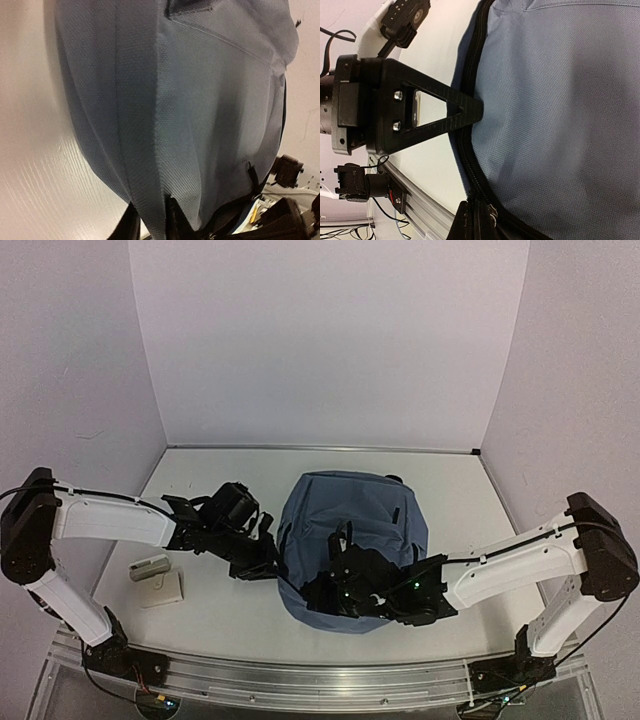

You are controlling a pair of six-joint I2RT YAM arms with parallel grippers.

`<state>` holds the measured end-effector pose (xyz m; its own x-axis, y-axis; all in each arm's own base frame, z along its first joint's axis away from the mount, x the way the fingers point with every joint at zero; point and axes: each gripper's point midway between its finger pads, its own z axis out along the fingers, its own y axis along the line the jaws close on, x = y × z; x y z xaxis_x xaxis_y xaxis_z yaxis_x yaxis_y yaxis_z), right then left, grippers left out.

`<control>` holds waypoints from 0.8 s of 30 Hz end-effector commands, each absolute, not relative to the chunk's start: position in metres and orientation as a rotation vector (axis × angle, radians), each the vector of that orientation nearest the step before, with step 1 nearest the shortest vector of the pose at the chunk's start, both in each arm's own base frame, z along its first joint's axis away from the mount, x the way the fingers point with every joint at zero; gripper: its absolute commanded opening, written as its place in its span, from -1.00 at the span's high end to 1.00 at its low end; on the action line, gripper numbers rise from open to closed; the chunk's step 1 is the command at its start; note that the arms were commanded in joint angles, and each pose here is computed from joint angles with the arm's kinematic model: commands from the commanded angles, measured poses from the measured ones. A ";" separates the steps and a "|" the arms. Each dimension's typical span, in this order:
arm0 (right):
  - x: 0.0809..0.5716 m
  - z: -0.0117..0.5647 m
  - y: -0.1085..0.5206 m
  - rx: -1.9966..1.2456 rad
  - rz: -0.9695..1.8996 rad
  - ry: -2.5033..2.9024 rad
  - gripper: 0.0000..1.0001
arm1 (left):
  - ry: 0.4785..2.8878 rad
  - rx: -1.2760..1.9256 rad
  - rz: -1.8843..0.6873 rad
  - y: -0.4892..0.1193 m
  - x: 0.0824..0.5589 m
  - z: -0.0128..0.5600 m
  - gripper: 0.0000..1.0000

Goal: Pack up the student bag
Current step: Zip the student bag at the center of the board.

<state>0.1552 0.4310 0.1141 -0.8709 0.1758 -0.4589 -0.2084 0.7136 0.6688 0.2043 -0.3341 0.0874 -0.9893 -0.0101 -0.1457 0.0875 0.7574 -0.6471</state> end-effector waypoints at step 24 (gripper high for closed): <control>0.145 0.136 0.374 0.081 0.987 2.439 1.00 | 2.713 -0.154 -0.834 -0.259 0.260 0.085 0.99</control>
<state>0.1466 0.3895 0.1284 -0.8800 0.2114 -0.4253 -0.1519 0.7231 0.6738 0.2425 -0.2862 0.0834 -0.9728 -0.1416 -0.1831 -0.0003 0.7918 -0.6108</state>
